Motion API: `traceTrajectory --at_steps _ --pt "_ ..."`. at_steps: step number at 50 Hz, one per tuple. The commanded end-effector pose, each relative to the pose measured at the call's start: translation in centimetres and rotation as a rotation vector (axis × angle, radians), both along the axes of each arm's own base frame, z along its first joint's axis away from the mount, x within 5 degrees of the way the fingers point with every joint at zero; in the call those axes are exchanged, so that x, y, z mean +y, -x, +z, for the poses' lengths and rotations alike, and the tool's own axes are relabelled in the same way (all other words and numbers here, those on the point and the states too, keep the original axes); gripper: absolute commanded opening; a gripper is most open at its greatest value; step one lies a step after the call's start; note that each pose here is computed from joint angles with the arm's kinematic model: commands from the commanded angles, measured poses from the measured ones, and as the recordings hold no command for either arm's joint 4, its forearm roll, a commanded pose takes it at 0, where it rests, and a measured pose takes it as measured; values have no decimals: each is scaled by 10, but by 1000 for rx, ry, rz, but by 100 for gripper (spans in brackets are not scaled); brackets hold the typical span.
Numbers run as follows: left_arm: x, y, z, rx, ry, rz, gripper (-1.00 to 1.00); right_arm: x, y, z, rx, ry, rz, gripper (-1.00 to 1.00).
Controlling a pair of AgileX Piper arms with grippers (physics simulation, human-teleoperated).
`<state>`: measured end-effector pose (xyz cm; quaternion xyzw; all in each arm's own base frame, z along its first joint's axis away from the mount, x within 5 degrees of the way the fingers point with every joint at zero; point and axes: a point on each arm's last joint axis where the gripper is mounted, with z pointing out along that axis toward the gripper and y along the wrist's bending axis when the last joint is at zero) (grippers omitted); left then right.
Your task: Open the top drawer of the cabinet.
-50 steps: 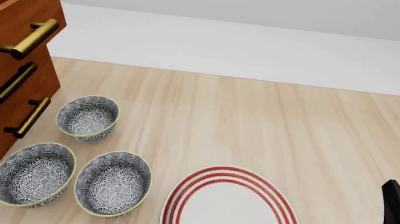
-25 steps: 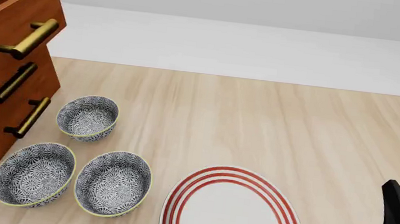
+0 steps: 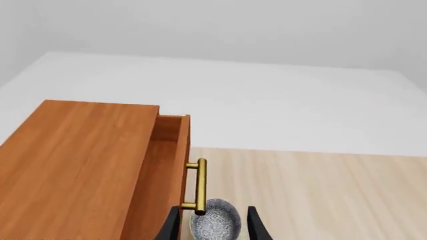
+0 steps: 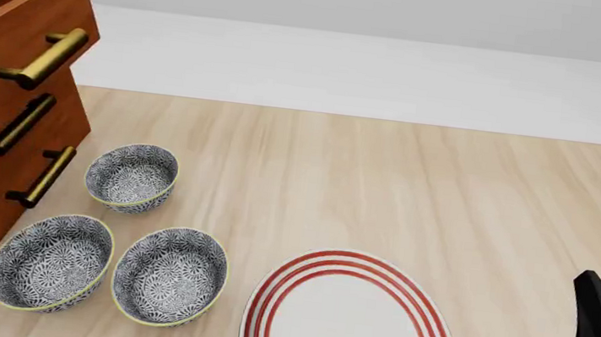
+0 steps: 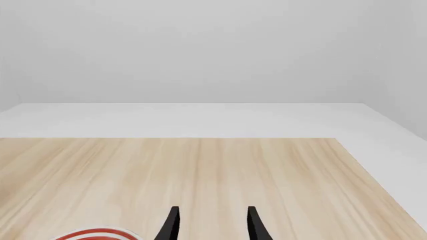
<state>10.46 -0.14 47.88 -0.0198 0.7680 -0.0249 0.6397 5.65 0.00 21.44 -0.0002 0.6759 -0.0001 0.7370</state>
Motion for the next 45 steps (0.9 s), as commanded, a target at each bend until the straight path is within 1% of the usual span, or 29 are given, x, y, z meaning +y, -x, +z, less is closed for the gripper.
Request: traceTrajectory --at_steps 1,12,18,23,38,39,43,45 --pt "4 -13 -9 31 9 33 100 0 0 0 0 0 0 100" --pt "7 -28 -21 48 -12 51 100 0 0 0 0 0 0 100" --pt "8 -29 -18 44 -12 58 100 0 0 0 0 0 0 100" --pt "9 -31 -10 44 -19 65 100 0 0 0 0 0 0 100" --pt "12 -41 -12 63 -34 77 100 0 0 0 0 0 0 100" --pt "10 -39 -12 64 -61 57 100 0 0 0 0 0 0 100" --pt "11 -42 -14 70 -46 70 100 0 0 0 0 0 0 100" --pt "13 -44 -14 72 -51 76 100 0 0 0 0 0 0 100"
